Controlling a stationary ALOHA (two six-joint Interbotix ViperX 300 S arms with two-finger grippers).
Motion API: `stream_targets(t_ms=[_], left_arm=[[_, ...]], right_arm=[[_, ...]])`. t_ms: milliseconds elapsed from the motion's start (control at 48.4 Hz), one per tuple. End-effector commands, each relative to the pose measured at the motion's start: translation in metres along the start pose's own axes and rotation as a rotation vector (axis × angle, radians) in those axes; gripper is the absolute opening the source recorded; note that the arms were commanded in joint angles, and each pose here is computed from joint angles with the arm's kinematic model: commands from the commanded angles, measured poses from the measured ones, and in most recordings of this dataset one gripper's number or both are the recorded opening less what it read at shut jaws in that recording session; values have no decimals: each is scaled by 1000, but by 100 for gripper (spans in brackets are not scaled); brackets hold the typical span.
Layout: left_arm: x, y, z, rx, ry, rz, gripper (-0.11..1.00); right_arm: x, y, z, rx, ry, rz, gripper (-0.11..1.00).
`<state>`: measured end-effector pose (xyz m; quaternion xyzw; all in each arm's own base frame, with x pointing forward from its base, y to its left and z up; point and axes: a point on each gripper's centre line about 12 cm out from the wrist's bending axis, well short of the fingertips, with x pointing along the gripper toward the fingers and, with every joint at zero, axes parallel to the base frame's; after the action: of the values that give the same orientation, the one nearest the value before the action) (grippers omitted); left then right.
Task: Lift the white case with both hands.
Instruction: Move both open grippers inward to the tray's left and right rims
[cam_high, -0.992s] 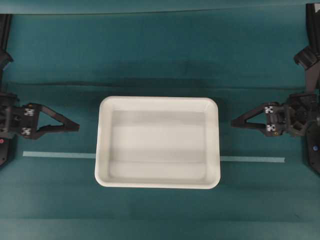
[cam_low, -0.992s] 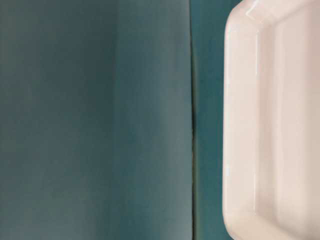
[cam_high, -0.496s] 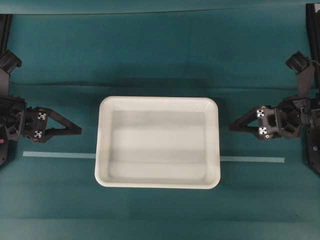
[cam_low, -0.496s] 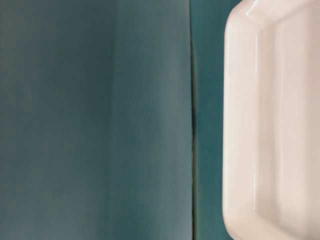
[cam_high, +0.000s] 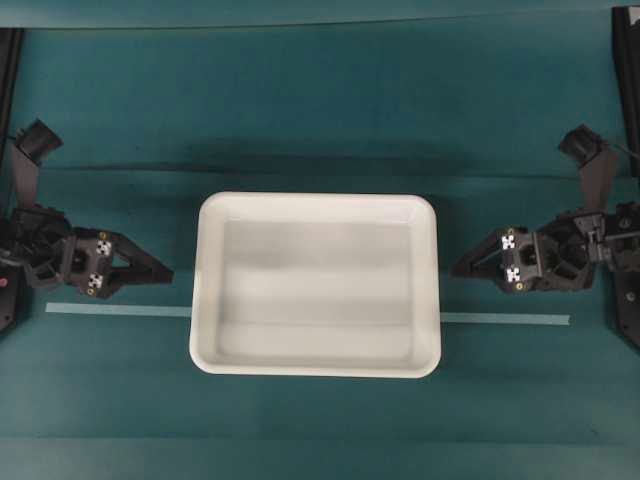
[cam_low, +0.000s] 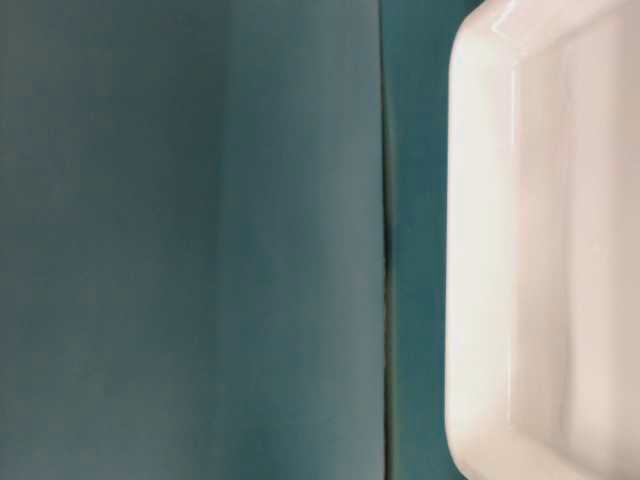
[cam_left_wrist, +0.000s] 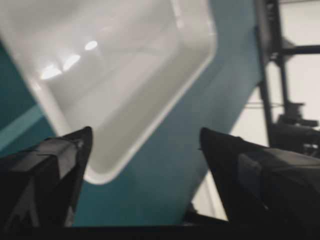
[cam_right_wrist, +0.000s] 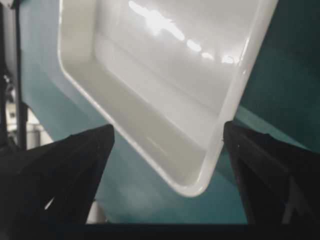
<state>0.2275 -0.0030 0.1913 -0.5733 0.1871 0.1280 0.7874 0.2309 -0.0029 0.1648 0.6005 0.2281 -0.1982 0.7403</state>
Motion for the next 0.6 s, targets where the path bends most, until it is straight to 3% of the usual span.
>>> stream_targets(t_ms=[0,83,248,579], left_arm=[[8,10,2,-4,-21,-9,94],[12,23,2,-13,-34,9,94],[21,50,-5,-17,-6,103,94],[41,66,-11,-12,2,104,93]], right_arm=[[11,-6,-1,-5,-17,-7,93],[17,-10,0,-10,-46,1,93],[27,-29,0,-18,-73,-35,93],[32,-48,0,-39,-102,-58,93]])
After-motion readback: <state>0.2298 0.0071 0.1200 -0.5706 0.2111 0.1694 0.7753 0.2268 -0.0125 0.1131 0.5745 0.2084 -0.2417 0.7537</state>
